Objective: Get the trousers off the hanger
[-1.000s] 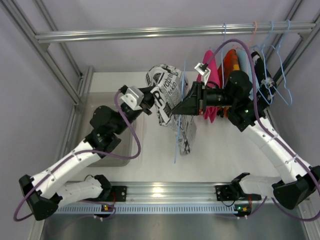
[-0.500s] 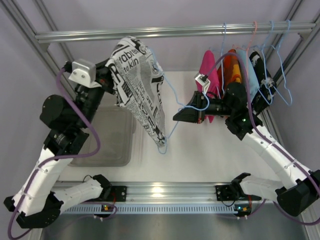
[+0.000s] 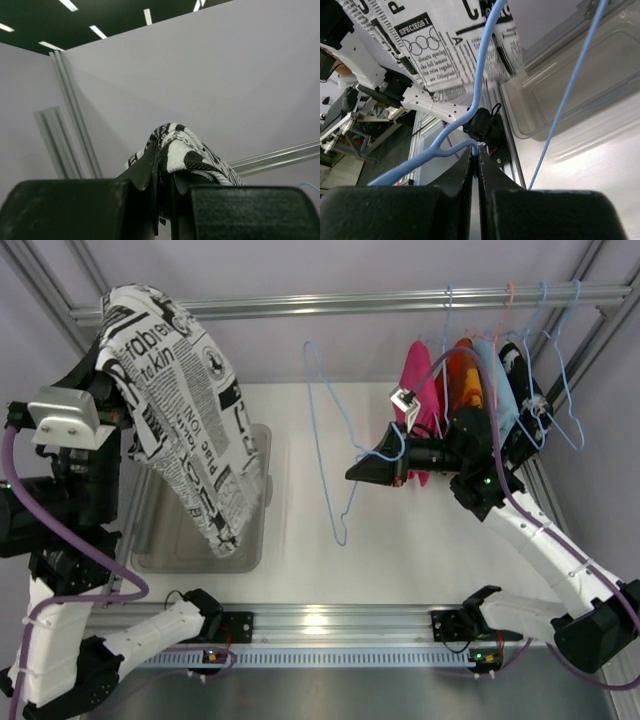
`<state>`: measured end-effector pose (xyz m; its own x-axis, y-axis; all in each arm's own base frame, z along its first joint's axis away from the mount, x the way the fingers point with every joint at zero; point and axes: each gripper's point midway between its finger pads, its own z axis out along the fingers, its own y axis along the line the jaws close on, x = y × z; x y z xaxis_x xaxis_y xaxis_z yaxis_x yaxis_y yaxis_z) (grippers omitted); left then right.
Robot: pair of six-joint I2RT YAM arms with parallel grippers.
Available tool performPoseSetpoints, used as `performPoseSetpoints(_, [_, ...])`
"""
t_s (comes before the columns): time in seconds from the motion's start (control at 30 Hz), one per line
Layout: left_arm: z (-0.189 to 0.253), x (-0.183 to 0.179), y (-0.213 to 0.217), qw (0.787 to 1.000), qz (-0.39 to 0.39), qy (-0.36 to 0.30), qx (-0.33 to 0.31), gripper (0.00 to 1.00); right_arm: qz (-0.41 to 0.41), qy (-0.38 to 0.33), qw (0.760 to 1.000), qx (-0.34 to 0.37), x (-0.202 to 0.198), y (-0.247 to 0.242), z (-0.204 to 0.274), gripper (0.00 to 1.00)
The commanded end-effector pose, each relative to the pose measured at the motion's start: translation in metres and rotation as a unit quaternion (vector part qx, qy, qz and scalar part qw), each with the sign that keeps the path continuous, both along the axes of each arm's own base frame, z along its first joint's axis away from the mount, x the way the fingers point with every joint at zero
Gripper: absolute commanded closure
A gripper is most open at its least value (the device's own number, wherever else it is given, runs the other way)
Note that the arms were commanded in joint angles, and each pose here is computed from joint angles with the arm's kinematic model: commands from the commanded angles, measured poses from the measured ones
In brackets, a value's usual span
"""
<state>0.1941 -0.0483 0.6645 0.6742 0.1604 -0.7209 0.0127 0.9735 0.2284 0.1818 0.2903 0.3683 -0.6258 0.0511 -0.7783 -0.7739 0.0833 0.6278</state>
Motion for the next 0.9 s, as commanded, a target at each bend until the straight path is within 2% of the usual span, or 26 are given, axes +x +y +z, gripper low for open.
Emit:
performPoseSetpoints(0.0, [0.028, -0.033, 0.045, 0.993, 0.094, -0.066, -0.004, 1.0, -0.014, -0.019, 1.0, 0.004, 0.009, 0.004, 0.003, 1.0])
performPoseSetpoints(0.17, [-0.017, -0.024, 0.059, 0.983, 0.172, -0.028, 0.049, 1.0, -0.018, -0.02, 1.0, 0.006, 0.01, 0.004, 0.007, 1.0])
performPoseSetpoints(0.33, [-0.079, 0.0, 0.058, 0.964, 0.232, 0.033, 0.126, 1.0, -0.016, -0.026, 1.0, 0.003, 0.008, 0.002, 0.008, 1.0])
performPoseSetpoints(0.53, [-0.145, 0.019, 0.051, 0.939, 0.269, 0.065, 0.204, 1.0, -0.014, -0.027, 1.0, -0.002, 0.004, 0.0, 0.011, 1.0])
performPoseSetpoints(0.7, [-0.174, 0.029, 0.054, 0.93, 0.283, 0.092, 0.217, 1.0, -0.012, -0.027, 1.0, -0.004, 0.002, -0.001, 0.012, 1.0])
performPoseSetpoints(0.87, [-0.171, 0.033, 0.068, 0.918, 0.315, 0.117, 0.212, 1.0, -0.009, -0.03, 0.999, -0.004, 0.001, -0.001, 0.012, 1.0])
